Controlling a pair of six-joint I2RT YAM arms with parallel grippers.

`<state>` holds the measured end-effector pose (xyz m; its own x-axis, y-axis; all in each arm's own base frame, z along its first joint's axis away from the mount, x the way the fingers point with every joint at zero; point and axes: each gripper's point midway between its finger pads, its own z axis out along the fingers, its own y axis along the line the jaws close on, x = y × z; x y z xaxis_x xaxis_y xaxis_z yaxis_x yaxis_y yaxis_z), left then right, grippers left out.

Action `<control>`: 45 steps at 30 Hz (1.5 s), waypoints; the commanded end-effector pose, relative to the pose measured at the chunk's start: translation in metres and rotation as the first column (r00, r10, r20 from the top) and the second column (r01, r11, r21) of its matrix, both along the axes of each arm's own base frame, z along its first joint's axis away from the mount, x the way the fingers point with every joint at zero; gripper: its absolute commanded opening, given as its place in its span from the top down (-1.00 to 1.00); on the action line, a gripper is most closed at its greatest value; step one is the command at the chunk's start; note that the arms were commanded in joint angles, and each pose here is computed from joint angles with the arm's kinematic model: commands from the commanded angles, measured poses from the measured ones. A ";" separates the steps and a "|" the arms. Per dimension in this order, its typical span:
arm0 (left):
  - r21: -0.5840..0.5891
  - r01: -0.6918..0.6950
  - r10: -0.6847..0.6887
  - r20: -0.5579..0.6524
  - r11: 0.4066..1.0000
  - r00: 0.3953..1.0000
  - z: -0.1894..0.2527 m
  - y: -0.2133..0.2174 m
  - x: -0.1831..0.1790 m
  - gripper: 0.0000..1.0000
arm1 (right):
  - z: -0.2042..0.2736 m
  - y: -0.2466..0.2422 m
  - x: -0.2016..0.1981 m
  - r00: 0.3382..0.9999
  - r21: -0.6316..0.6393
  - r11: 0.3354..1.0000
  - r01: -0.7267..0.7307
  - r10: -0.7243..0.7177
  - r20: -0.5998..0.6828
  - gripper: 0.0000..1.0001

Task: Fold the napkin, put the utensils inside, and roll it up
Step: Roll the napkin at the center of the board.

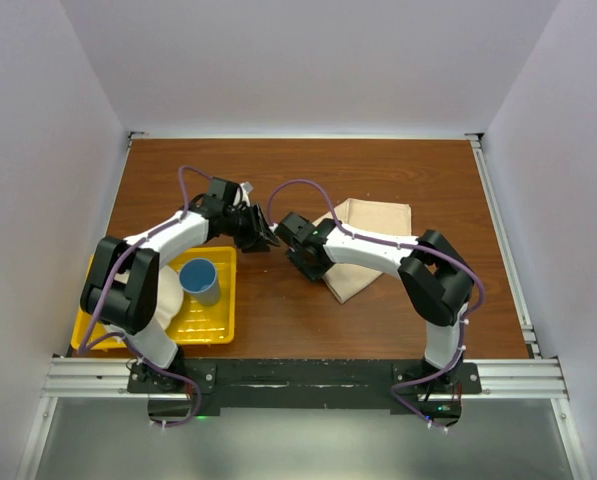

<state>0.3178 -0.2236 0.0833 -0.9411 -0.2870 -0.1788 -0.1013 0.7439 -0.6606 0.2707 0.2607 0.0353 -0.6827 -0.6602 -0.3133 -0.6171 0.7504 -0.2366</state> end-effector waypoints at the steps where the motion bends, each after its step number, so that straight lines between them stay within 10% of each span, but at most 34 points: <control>1: -0.028 0.007 -0.005 0.063 1.000 0.998 0.018 0.004 0.017 0.11 | 0.025 0.011 0.000 0.999 0.080 0.996 0.034 -0.035 0.018 0.16; 45: -0.026 0.013 -0.011 0.054 1.000 0.998 0.015 0.007 0.014 0.12 | -0.001 0.003 -0.002 1.000 0.020 1.000 0.006 -0.006 -0.004 0.22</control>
<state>0.3233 -0.2141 0.0840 -0.9371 -0.2947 -0.1872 -0.1001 0.7405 -0.6646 0.2632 0.2487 0.0236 -0.6983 -0.6566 -0.2851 -0.6039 0.7542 -0.2578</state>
